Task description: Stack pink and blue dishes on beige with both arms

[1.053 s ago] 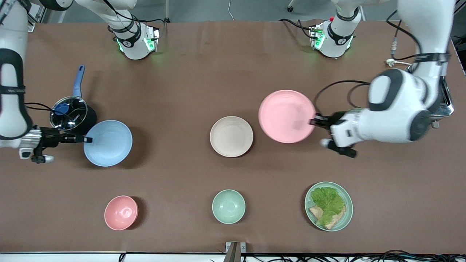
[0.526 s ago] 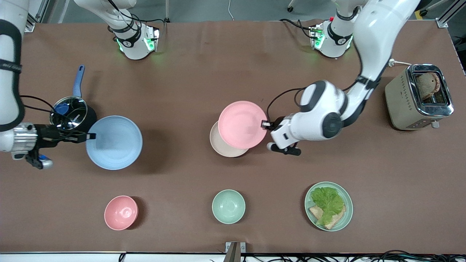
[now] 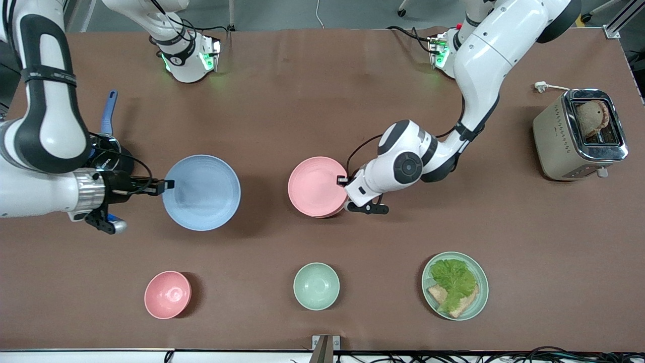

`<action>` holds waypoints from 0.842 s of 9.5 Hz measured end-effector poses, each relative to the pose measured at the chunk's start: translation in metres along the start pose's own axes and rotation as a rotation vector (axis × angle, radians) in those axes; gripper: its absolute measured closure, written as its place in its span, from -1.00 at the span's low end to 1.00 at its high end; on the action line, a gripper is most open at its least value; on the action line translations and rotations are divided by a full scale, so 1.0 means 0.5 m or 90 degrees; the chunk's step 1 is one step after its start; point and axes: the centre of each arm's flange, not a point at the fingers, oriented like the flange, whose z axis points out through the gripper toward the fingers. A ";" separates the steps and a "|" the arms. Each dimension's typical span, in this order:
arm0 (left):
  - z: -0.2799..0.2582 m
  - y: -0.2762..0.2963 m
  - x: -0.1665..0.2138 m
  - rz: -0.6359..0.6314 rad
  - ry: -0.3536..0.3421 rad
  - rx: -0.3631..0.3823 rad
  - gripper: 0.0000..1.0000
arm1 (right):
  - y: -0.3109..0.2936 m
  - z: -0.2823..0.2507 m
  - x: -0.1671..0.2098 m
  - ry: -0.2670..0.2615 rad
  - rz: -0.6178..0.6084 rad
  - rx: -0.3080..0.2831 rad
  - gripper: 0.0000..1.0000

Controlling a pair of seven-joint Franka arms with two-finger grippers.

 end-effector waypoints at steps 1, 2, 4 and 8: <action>0.001 -0.005 0.004 -0.003 0.007 0.007 0.65 | -0.017 0.030 0.000 0.001 -0.004 0.000 0.89; -0.005 -0.006 0.009 -0.004 0.012 0.006 0.38 | -0.039 0.068 -0.002 -0.001 0.000 -0.001 0.89; -0.070 0.001 0.015 0.000 0.007 0.020 -0.22 | -0.100 0.138 -0.024 -0.014 0.006 -0.004 0.89; -0.521 -0.041 -0.038 -0.028 0.101 0.110 -1.00 | -0.259 0.339 -0.090 0.066 -0.033 0.022 0.89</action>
